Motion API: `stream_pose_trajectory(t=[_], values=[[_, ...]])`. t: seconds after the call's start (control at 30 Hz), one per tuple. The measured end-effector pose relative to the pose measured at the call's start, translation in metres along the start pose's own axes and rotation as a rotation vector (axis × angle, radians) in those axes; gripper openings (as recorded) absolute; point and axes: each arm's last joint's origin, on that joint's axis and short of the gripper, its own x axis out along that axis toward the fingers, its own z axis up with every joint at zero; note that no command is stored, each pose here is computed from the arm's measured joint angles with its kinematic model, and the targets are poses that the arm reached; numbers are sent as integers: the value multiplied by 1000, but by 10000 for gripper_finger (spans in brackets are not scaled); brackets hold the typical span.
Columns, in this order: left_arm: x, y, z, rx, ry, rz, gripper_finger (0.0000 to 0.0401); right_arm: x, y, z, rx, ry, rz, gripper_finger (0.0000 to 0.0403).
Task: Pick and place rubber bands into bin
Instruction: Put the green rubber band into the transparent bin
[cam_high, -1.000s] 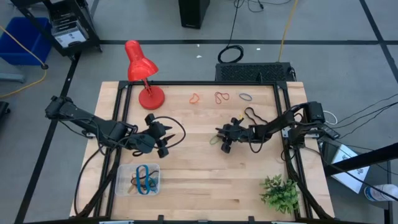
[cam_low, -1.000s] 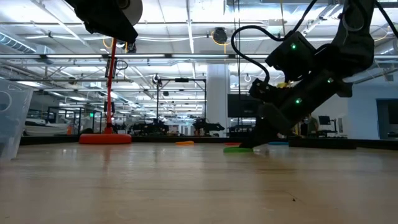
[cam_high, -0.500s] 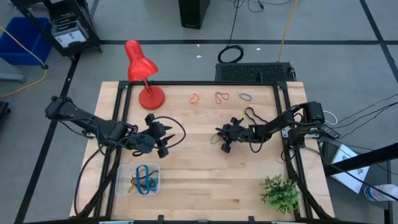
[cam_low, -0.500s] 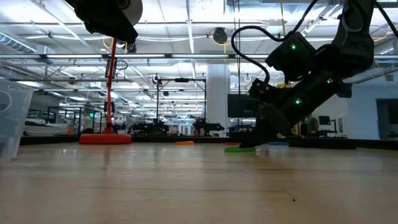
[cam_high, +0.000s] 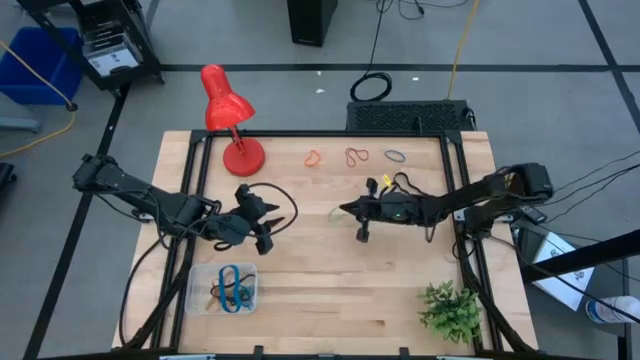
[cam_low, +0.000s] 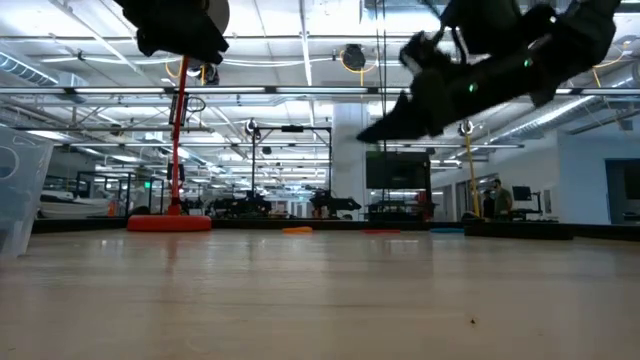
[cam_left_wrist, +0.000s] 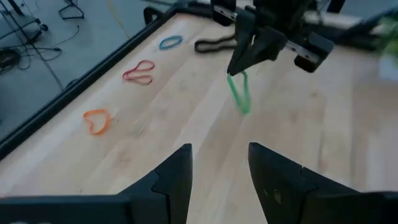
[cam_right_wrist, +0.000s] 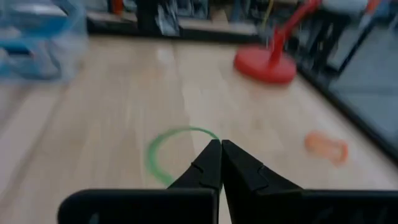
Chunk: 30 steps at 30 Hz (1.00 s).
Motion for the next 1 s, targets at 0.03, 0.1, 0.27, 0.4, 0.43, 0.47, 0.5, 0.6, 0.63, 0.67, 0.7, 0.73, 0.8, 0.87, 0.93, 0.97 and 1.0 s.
stream_pose_trajectory(t=[0.03, 0.1, 0.27, 0.4, 0.43, 0.47, 0.5, 0.6, 0.63, 0.67, 0.7, 0.73, 0.8, 0.87, 0.93, 0.97, 1.0], values=[[0, -1, 2, -16, -11, -16, 164, -3, 1, 5, -17, -20, 3, 1], [1, -2, 5, -51, -32, -34, 163, -7, 3, 13, -44, -55, 12, 1], [2, -6, 15, -126, -66, -166, 164, -13, 11, 20, -75, -96, 41, 0], [12, -12, 19, -178, -65, -281, 163, -13, 19, 20, -98, -122, 61, 0], [16, -14, 18, -189, -58, -279, 163, -13, 20, 20, -104, -121, 66, 0], [21, -15, 17, -200, -46, -273, 163, -13, 21, 20, -107, -123, 69, 0], [26, -16, 16, -220, -44, -271, 163, -13, 23, 21, -106, -130, 72, 0], [45, -18, 10, -265, 11, -273, 163, -13, 26, 26, -105, -143, 81, 0], [52, -20, 8, -273, 26, -269, 163, -13, 27, 28, -104, -152, 84, 0], [58, -21, 6, -284, 29, -272, 163, -13, 28, 29, -104, -155, 88, 0], [64, -23, 6, -290, 22, -280, 163, -14, 29, 30, -105, -158, 91, 0], [68, -25, 6, -292, 16, -299, 163, -14, 30, 31, -105, -161, 94, 0], [77, -28, 7, -292, -1, -348, 163, -14, 31, 31, -107, -161, 99, 0], [86, -31, 7, -294, -11, -393, 163, -14, 32, 31, -110, -162, 100, 0], [94, -30, 7, -305, -15, -412, 163, -14, 32, 31, -109, -161, 100, 0], [97, -30, 6, -309, -12, -413, 163, -14, 32, 31, -107, -161, 100, 0], [101, -29, 5, -315, -6, -408, 163, -14, 32, 31, -106, -162, 100, 0]])
